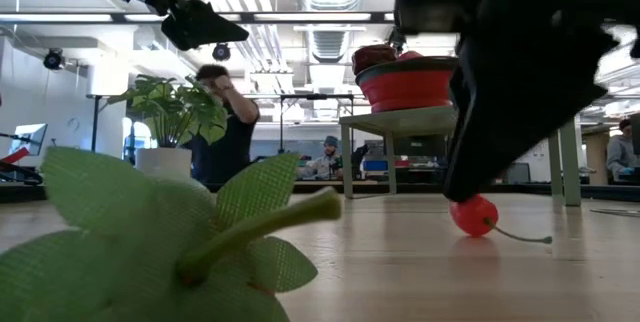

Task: Pick & Place Fruit
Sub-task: Put the red cherry into the red strainer bowl

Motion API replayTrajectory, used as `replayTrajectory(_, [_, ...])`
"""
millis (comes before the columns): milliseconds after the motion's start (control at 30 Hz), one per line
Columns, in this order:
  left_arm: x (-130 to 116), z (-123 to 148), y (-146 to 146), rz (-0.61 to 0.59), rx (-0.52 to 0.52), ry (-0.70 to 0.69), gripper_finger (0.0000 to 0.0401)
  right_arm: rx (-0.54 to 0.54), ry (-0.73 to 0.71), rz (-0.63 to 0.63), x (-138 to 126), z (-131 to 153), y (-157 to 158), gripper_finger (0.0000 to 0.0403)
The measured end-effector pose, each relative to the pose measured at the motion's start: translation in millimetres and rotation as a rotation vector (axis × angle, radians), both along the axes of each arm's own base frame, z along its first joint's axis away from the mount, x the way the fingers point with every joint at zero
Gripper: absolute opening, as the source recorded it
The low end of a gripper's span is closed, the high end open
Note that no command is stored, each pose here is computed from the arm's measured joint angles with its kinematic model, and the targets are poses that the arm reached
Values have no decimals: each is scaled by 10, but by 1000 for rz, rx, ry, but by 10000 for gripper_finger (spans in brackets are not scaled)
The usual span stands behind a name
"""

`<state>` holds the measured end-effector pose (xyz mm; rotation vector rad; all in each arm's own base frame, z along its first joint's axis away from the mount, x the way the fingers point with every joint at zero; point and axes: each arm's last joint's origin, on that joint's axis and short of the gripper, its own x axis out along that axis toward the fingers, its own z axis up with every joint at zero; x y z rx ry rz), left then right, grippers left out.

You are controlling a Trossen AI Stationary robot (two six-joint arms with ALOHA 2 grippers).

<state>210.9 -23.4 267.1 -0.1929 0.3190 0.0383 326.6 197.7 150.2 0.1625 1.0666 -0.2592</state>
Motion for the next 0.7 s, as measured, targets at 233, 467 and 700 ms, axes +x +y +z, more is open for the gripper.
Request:
replayTrajectory(233, [0, -4, 0, 0, 0, 2, 392, -18, 62, -61, -27, -127, -28, 188])
replayTrajectory(467, [0, -4, 0, 0, 1, 2, 392, -17, 68, -77, -43, -118, -39, 159])
replayTrajectory(700, [0, -4, 0, 0, 1, 2, 392, -37, 110, -80, -80, -141, -60, 132])
